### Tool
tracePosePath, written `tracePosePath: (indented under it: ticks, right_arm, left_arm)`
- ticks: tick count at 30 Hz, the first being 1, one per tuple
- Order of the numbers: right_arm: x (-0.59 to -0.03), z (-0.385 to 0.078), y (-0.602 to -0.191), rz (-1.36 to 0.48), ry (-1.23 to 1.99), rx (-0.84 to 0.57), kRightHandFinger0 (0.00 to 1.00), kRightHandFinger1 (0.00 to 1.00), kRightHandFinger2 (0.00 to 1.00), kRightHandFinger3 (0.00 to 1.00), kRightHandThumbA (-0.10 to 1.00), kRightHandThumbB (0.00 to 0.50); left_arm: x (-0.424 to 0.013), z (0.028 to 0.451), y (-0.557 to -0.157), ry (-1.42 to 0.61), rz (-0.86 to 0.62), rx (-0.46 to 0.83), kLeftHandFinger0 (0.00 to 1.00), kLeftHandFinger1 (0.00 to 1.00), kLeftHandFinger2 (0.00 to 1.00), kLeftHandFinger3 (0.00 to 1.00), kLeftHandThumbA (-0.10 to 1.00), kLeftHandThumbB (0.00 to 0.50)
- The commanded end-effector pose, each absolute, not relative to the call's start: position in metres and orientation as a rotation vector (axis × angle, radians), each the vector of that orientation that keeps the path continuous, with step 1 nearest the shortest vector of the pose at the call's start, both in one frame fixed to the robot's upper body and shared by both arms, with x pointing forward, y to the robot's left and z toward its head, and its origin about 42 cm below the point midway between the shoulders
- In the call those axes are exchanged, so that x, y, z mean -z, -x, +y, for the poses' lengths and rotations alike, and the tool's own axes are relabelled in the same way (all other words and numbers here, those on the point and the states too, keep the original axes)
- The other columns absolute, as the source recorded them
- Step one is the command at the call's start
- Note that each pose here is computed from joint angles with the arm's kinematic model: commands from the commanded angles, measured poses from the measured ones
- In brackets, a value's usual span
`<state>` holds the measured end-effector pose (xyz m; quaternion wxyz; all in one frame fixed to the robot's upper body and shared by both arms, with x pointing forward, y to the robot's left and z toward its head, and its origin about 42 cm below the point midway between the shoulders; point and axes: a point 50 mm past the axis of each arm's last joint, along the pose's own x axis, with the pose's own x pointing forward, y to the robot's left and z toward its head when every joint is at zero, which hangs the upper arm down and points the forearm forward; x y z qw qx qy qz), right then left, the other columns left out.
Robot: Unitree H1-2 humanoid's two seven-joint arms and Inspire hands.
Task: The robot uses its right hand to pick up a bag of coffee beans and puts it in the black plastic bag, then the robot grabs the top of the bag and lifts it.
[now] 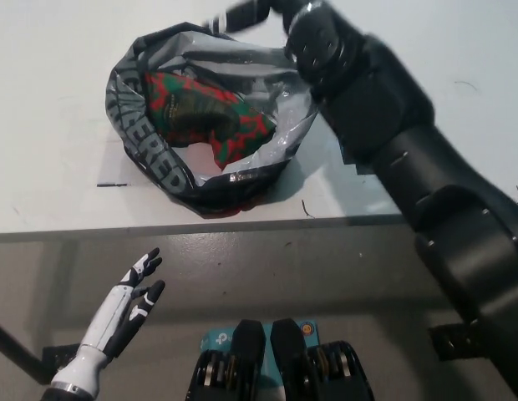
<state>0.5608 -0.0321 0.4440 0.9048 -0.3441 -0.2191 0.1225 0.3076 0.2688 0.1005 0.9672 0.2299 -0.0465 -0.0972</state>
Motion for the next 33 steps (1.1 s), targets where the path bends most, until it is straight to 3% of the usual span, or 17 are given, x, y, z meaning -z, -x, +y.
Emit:
tracePosePath:
  ticks: [1, 3, 10, 15, 27, 31, 33]
  right_arm:
    - [-0.535, -0.036, -0.54, -0.734, 0.667, -0.134, 1.0, 1.0, 1.0, 1.0, 1.0, 0.367]
    - [-0.539, -0.043, -0.539, -0.754, 0.641, -0.124, 1.0, 1.0, 1.0, 1.0, 1.0, 0.333]
    - [-0.522, -0.059, -0.55, -0.707, 0.658, -0.095, 1.0, 1.0, 1.0, 1.0, 1.0, 0.35]
    - [-0.48, -0.067, -0.565, -0.567, 0.709, -0.1, 1.0, 1.0, 1.0, 1.0, 1.0, 0.396]
    - [-0.39, -0.078, -0.579, -0.34, 0.731, -0.146, 1.0, 1.0, 1.0, 1.0, 1.0, 0.392]
    - [-0.365, -0.078, -0.579, -0.283, 0.729, -0.169, 1.0, 1.0, 1.0, 1.0, 1.0, 0.357]
    - [-0.351, -0.079, -0.579, -0.244, 0.733, -0.179, 1.0, 1.0, 1.0, 1.0, 1.0, 0.365]
  left_arm:
    - [-0.113, 0.272, -0.313, -0.492, -0.161, 0.21, 0.86, 1.0, 1.0, 1.0, 0.99, 0.189]
    - [-0.112, 0.272, -0.313, -0.486, -0.16, 0.211, 0.86, 1.0, 1.0, 1.0, 0.99, 0.186]
    - [-0.111, 0.273, -0.313, -0.486, -0.165, 0.215, 0.87, 1.0, 1.0, 1.0, 0.98, 0.18]
    - [-0.111, 0.272, -0.311, -0.494, -0.15, 0.214, 0.87, 1.0, 1.0, 1.0, 1.0, 0.192]
    - [-0.11, 0.27, -0.308, -0.474, -0.142, 0.208, 0.87, 1.0, 1.0, 1.0, 0.98, 0.188]
    - [-0.106, 0.27, -0.304, -0.472, -0.139, 0.214, 0.87, 1.0, 1.0, 1.0, 0.98, 0.171]
    - [-0.106, 0.27, -0.302, -0.47, -0.133, 0.211, 0.88, 1.0, 1.0, 1.0, 0.99, 0.177]
